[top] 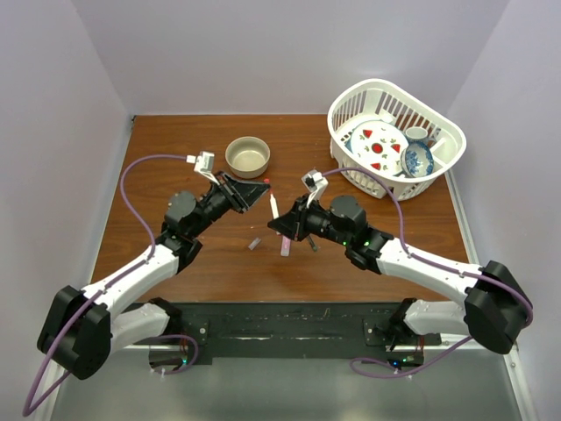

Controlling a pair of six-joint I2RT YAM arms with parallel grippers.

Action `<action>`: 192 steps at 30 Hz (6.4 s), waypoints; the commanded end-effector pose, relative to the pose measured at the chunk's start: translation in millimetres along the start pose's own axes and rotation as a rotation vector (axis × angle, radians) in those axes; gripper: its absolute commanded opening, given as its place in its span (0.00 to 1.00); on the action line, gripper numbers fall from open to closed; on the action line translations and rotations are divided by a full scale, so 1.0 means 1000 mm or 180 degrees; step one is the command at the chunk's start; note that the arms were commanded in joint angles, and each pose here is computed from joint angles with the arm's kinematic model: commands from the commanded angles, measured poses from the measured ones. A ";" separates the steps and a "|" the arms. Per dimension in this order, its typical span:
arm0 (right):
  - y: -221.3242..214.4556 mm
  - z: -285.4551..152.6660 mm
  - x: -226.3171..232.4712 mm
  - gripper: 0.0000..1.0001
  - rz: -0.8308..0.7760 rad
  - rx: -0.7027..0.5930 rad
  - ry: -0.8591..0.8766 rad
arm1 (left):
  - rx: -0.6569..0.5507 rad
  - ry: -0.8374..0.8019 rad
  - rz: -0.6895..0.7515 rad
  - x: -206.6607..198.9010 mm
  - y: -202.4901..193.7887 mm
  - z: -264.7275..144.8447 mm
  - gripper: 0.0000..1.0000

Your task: Insert the pens into the pen caps

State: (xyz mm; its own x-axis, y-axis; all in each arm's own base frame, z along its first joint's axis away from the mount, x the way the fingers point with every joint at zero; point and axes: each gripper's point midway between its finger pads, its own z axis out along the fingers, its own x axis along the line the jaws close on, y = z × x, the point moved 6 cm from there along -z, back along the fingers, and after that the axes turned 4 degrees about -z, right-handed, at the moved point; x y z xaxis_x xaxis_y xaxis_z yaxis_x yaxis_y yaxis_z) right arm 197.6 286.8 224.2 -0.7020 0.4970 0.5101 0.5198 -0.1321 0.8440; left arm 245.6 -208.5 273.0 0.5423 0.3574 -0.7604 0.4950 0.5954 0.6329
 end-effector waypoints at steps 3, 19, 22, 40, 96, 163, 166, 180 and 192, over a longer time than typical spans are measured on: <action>0.024 0.004 0.013 0.00 -0.0064 -0.0237 0.0095 | -0.0035 -0.0146 0.0025 -0.007 0.001 -0.001 0.00; 0.050 0.009 0.005 0.00 -0.0268 -0.0359 -0.0334 | 0.0339 0.0071 0.0067 -0.002 -0.025 -0.007 0.00; 0.057 0.012 0.006 0.00 -0.0366 -0.0345 -0.0389 | 0.0355 0.0144 0.0067 0.000 -0.029 -0.008 0.00; 0.053 -0.007 0.019 0.00 -0.0605 -0.0327 -0.0049 | 0.0031 -0.0140 0.0434 -0.060 0.021 -0.013 0.63; 0.111 -0.021 0.054 0.00 -0.0749 -0.0798 0.0145 | 0.0691 -0.0699 -0.0116 -0.066 -0.013 -0.014 0.00; 0.259 0.013 0.074 0.00 -0.1553 -0.1403 0.0561 | 0.2035 0.0073 -0.0615 -0.043 -0.097 -0.092 0.00; 0.256 0.015 0.074 0.00 -0.1696 -0.1372 0.0639 | 0.2109 0.0116 -0.0528 -0.045 -0.098 -0.096 0.00; 0.269 -0.005 0.082 0.00 -0.2360 -0.1368 0.0401 | 0.2658 0.0345 -0.0509 -0.038 -0.112 -0.123 0.00; 0.266 0.003 0.088 0.00 -0.2375 -0.1371 0.0252 | 0.2438 0.0602 -0.0430 -0.035 -0.104 -0.105 0.00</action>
State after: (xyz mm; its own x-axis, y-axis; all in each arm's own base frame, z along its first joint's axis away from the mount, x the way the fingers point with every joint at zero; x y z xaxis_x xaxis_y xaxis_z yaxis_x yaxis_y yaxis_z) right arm 222.3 305.0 295.4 -0.9544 0.2472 0.1676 0.2601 0.4125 0.8730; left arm 192.7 -188.9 316.1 0.5225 0.4978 -0.6923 0.4515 0.5272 0.7198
